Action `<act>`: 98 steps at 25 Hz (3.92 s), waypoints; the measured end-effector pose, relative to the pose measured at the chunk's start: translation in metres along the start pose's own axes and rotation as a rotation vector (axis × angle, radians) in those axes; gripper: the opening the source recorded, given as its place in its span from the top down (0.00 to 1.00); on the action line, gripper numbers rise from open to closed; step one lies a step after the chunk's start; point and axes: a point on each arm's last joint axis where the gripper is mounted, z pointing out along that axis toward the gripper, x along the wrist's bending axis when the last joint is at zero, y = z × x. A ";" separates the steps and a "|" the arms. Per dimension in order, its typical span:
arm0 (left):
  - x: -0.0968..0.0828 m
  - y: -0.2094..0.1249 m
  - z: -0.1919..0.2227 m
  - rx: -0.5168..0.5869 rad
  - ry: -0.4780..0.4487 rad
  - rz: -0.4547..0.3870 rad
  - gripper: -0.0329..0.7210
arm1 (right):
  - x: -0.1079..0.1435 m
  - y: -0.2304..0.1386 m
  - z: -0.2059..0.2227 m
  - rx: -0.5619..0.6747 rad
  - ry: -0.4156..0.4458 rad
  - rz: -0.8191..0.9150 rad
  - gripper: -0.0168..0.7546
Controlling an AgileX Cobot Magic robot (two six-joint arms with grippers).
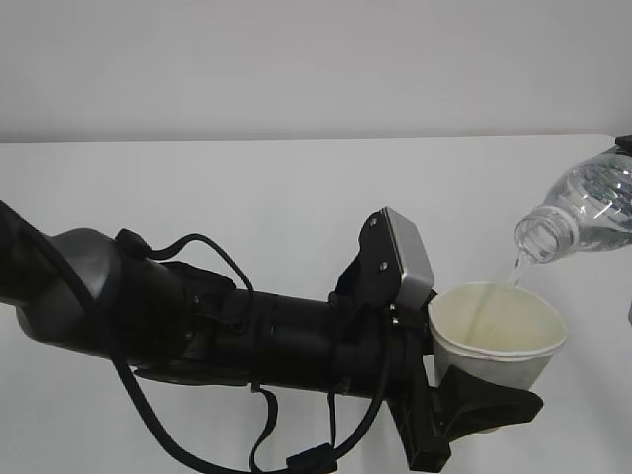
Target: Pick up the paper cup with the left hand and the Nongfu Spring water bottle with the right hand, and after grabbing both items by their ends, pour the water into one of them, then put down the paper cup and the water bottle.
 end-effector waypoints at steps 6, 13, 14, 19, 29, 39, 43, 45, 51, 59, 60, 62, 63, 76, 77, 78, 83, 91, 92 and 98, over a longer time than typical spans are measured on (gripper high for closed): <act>0.000 0.000 0.000 0.000 0.000 0.000 0.35 | 0.000 0.000 0.000 -0.002 -0.003 0.000 0.43; 0.000 0.000 0.000 0.000 0.000 0.000 0.35 | 0.000 0.000 0.000 -0.002 -0.003 0.000 0.43; 0.000 0.000 0.000 -0.001 0.002 -0.001 0.35 | 0.000 0.000 0.000 -0.002 -0.003 0.000 0.43; 0.000 0.000 0.000 -0.002 0.004 -0.003 0.35 | 0.000 0.000 0.000 -0.002 -0.003 0.000 0.43; 0.002 0.001 0.000 -0.016 0.023 -0.019 0.35 | 0.000 0.000 0.000 -0.002 -0.005 -0.002 0.43; 0.002 0.001 0.000 -0.016 0.024 -0.020 0.35 | 0.000 0.001 0.000 -0.006 -0.005 -0.028 0.43; 0.002 0.001 0.000 -0.016 0.024 -0.020 0.35 | -0.001 0.001 0.000 -0.008 -0.007 -0.038 0.43; 0.002 0.001 0.000 -0.017 0.025 -0.020 0.35 | -0.001 0.001 0.000 -0.008 -0.009 -0.038 0.43; 0.002 0.001 0.000 -0.017 0.025 -0.020 0.35 | -0.001 0.001 0.000 -0.008 -0.009 -0.038 0.43; 0.002 0.001 0.000 -0.017 0.025 -0.020 0.35 | -0.001 0.001 0.000 -0.008 -0.009 -0.039 0.43; 0.002 0.002 0.000 -0.017 0.026 -0.021 0.35 | -0.001 0.001 0.000 -0.008 -0.009 -0.040 0.43; 0.002 0.002 0.000 -0.017 0.026 -0.021 0.35 | -0.001 0.001 0.000 -0.008 -0.009 -0.040 0.43; 0.002 0.002 0.000 -0.017 0.026 -0.021 0.35 | -0.001 0.001 0.000 -0.008 -0.010 -0.039 0.43; 0.003 0.001 0.000 -0.014 0.028 -0.021 0.35 | -0.002 0.000 0.000 -0.005 -0.012 -0.034 0.43; 0.003 0.001 0.000 -0.012 0.029 -0.021 0.35 | -0.002 0.000 0.000 -0.005 -0.012 -0.034 0.43; 0.003 0.001 0.000 -0.012 0.029 -0.021 0.35 | -0.002 0.000 0.000 -0.005 -0.012 -0.034 0.43; 0.003 0.001 0.000 -0.011 0.030 -0.021 0.35 | -0.002 0.000 0.000 -0.005 -0.012 -0.034 0.43; 0.003 0.001 0.000 -0.010 0.030 -0.021 0.35 | -0.002 0.000 0.000 -0.006 -0.014 -0.034 0.43; 0.003 0.001 0.000 -0.010 0.030 -0.021 0.35 | -0.002 0.000 0.000 -0.006 -0.014 -0.034 0.43; 0.003 0.001 0.000 -0.009 0.031 -0.021 0.35 | -0.002 0.000 0.000 -0.006 -0.014 -0.034 0.43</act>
